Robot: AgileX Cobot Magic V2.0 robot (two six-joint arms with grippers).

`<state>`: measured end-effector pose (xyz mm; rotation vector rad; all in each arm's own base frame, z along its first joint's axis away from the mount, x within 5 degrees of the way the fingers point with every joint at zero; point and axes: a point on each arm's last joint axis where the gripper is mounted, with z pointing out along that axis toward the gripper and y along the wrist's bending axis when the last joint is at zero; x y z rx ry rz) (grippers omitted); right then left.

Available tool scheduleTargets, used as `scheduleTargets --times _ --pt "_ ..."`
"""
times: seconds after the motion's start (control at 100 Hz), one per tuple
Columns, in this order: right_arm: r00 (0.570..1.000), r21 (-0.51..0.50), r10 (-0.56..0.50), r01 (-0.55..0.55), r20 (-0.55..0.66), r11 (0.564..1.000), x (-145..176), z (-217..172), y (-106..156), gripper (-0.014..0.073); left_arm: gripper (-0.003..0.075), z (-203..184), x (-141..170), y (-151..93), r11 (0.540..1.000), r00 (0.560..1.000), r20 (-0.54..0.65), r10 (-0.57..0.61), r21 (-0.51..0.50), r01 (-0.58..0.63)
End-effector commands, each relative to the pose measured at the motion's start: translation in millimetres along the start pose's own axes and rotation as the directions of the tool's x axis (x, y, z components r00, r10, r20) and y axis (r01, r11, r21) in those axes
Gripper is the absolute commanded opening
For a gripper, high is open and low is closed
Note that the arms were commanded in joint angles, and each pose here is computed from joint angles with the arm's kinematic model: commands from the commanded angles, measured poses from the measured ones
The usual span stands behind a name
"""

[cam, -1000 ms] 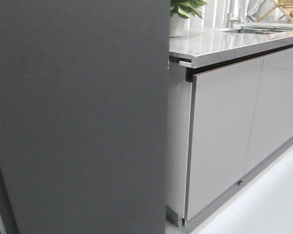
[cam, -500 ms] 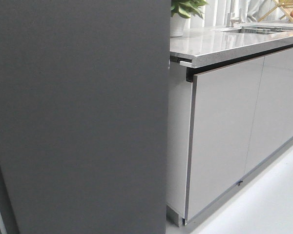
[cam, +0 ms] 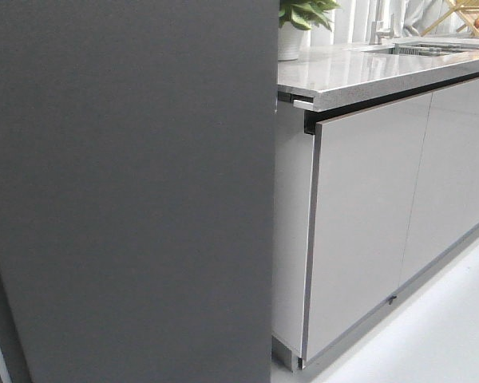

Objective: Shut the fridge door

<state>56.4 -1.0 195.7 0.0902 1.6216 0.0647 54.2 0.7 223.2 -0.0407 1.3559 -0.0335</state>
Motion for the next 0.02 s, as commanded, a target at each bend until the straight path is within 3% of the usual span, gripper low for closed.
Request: scheduleTargets --times 0.0,0.01 --pt "0.997 -0.003 -0.015 0.016 0.072 1.000 -1.1 -0.6 0.0 -0.0046 -0.0020 -1.4 4.7 0.3 1.000 0.999 0.047 -0.006 0.003 0.006" --pt "0.997 -0.003 -0.015 0.016 0.072 1.000 -1.1 -0.6 0.0 -0.0046 -0.0020 -1.4 4.7 0.3 1.000 0.999 0.047 -0.006 0.003 0.006"
